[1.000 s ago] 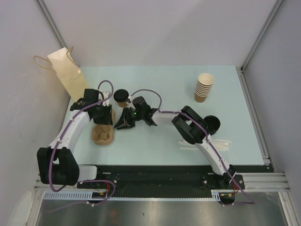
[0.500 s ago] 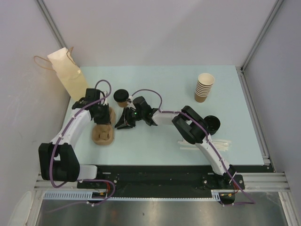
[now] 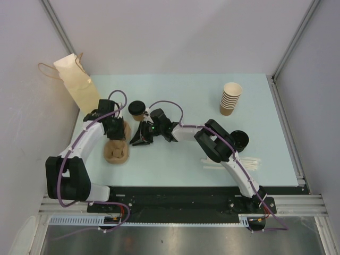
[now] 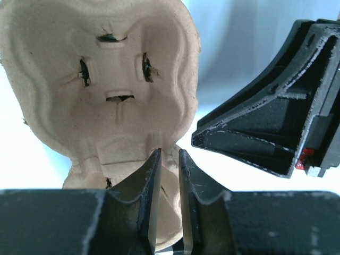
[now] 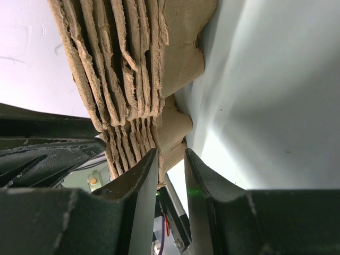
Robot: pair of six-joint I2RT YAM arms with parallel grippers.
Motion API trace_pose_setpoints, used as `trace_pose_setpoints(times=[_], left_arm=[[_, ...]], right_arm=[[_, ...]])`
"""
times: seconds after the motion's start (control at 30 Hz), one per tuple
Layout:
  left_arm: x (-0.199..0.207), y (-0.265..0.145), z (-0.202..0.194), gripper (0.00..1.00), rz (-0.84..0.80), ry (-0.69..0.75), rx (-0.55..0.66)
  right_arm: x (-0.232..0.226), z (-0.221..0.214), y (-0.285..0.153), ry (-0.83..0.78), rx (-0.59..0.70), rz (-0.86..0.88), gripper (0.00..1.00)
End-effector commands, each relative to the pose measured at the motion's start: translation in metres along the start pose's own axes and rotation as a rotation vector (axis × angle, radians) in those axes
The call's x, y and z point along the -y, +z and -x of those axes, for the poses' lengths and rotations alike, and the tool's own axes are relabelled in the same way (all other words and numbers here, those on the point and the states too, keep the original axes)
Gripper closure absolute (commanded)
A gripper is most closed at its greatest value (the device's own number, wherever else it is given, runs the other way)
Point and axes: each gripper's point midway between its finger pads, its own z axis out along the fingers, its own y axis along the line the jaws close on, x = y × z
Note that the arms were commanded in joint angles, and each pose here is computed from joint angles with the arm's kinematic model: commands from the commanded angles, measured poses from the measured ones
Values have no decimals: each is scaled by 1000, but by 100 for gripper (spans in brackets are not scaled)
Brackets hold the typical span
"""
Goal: Pack the takeout coffee
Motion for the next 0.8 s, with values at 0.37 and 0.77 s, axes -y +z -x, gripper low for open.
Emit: trace_pose_setpoints(times=[0.37, 0.77], left_arm=[[-2, 7, 2, 100, 21, 5, -2], [4, -35, 23, 100, 3, 29, 102]], right_arm=[[-41, 18, -12, -70, 53, 83, 69], [-70, 26, -22, -123, 73, 135, 69]])
